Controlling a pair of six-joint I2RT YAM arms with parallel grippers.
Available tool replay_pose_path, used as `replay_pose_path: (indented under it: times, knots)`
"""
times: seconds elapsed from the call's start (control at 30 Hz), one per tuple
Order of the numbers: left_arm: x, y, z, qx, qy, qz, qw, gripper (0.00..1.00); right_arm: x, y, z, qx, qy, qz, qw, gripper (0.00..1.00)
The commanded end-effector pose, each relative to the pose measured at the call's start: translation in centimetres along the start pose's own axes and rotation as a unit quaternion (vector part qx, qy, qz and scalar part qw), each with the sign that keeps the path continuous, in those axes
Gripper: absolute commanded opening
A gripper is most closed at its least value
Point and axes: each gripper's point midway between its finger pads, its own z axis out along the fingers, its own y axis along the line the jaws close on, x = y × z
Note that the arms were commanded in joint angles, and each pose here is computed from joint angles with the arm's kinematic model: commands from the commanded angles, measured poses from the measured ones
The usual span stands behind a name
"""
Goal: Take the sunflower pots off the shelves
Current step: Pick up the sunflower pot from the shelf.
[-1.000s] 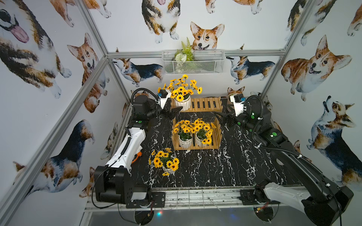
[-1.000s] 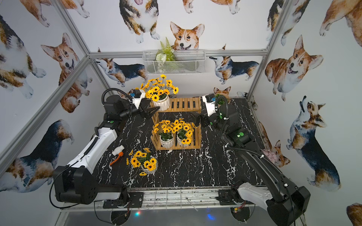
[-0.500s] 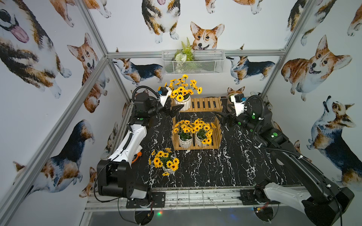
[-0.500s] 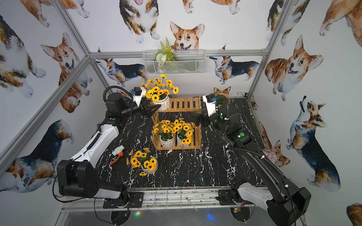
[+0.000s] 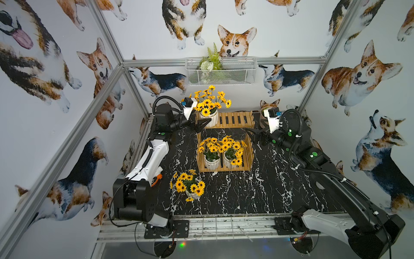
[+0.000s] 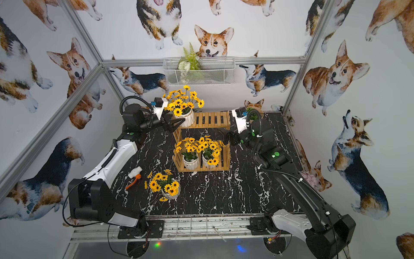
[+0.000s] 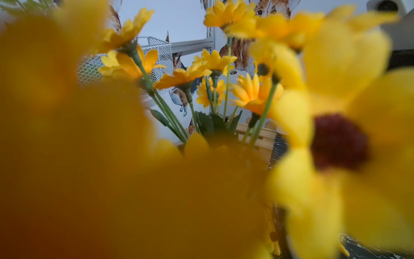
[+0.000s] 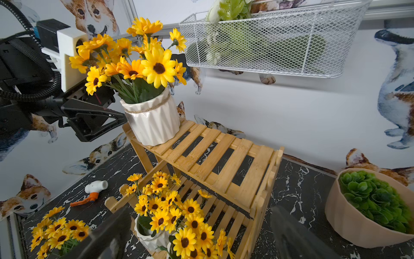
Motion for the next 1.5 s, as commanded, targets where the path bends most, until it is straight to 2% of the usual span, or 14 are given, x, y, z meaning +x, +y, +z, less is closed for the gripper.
replay_pose_path:
  times: [0.0, 1.47]
  knots:
    - [-0.4, -0.4, 0.2, 0.014, -0.006, 0.009, 1.0, 1.0, 0.2, 0.0, -0.2, -0.001, 0.003, -0.01, 1.0, 1.0]
    - [-0.1, -0.2, 3.2, 0.037, -0.025, -0.02, 0.999, 1.0, 1.3, -0.2, -0.4, 0.005, 0.018, -0.01, 1.0, 1.0]
